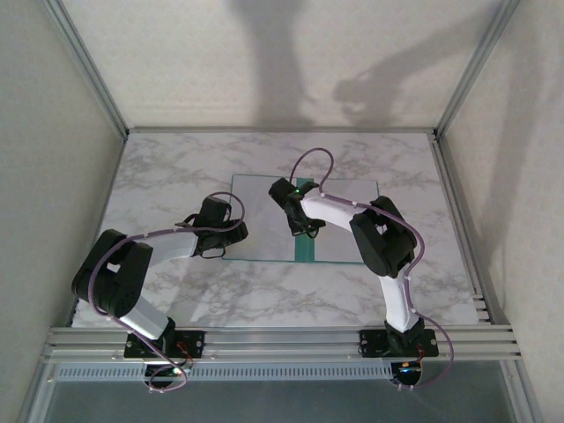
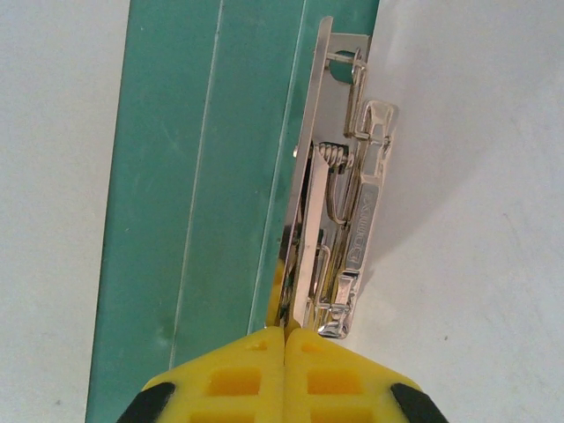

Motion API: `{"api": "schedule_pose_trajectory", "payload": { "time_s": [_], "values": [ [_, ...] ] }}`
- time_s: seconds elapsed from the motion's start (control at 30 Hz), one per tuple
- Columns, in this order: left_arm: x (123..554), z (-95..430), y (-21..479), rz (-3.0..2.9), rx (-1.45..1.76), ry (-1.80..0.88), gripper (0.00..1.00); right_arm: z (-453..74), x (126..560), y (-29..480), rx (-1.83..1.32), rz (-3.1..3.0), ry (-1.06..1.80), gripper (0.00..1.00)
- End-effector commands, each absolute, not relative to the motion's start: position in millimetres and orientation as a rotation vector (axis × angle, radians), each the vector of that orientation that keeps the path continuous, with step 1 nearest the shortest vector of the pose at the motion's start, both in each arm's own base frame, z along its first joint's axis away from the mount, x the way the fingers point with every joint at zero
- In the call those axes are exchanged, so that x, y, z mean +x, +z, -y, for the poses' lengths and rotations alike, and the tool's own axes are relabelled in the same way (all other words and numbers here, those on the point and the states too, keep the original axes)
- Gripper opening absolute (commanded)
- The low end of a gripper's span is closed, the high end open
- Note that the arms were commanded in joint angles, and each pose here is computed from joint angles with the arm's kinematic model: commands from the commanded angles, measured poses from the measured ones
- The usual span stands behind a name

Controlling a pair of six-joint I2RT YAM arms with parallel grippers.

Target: Put the files into the folder

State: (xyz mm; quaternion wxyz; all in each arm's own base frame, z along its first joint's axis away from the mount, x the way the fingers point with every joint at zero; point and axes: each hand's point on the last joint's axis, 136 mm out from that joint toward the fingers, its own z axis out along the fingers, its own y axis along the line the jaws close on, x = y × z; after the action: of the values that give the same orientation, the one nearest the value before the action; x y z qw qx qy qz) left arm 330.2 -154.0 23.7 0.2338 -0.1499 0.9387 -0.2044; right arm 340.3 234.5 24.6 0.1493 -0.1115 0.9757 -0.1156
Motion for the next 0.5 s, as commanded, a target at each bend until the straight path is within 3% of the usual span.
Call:
{"api": "schedule_pose_trajectory", "payload": {
  "time_s": [0.0,0.13,0.47],
  "values": [
    [315,148,5,-2.659,-0.423,-0.523,0.48,-221,322,-3,-0.346,-2.934,-0.388,0.01],
    [315,148,4,-2.662,-0.423,-0.521,0.48,-225,330,16,-0.353,-2.919,-0.403,0.1],
    [317,148,6,-2.658,-0.429,-0.517,0.48,-230,345,47,-0.354,-2.901,-0.397,0.22]
  ]
}}
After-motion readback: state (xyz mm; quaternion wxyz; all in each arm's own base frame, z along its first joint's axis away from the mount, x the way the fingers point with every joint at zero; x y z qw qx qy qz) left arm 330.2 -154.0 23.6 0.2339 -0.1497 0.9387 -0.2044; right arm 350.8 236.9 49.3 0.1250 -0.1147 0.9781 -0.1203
